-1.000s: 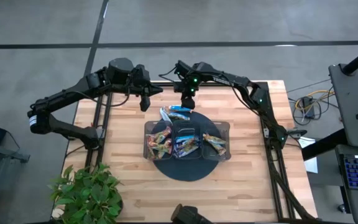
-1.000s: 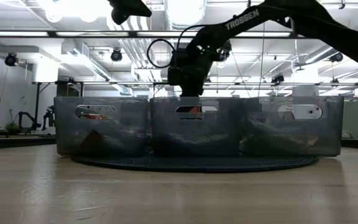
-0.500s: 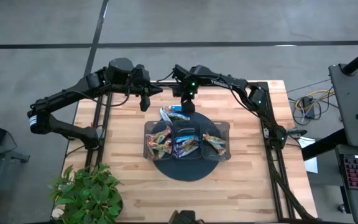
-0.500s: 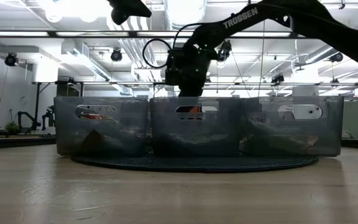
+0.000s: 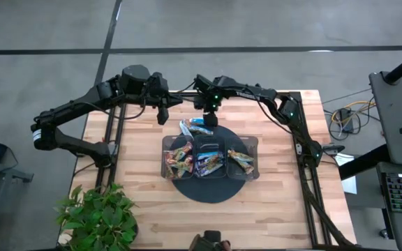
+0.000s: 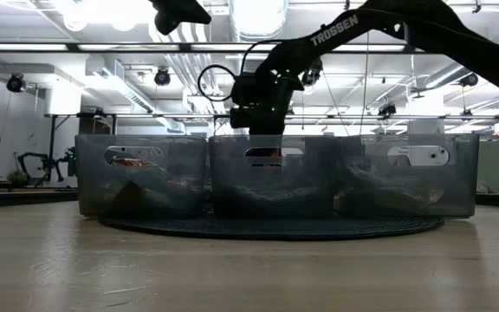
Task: Pick and place Granola Bars by type
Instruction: Put the yellow granola bar into the right black bin
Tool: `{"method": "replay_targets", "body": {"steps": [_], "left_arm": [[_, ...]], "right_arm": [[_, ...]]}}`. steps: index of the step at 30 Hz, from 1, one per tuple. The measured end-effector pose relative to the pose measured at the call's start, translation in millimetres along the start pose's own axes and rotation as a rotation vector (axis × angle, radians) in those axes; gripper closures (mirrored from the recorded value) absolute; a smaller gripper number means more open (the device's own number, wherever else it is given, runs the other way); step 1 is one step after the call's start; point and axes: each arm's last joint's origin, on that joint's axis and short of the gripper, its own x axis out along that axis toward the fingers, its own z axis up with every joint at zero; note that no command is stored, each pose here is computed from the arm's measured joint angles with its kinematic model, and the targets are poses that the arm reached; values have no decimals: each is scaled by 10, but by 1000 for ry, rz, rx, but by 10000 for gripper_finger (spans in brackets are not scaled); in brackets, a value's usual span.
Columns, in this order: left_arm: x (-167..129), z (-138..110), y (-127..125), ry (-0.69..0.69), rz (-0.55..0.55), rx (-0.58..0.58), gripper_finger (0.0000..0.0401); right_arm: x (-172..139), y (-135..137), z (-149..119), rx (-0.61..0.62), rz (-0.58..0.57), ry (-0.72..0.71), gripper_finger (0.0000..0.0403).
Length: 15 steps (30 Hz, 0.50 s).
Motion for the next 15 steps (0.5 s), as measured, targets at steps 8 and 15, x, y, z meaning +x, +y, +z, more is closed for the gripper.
{"method": "replay_targets", "body": {"steps": [8, 15], "left_arm": [[0, 1, 2, -1, 1, -6, 401], [0, 2, 2, -2, 1, -9, 401]], "right_arm": [[146, -21, -83, 18, -33, 28, 170], [300, -13, -203, 28, -18, 68, 170]]}}
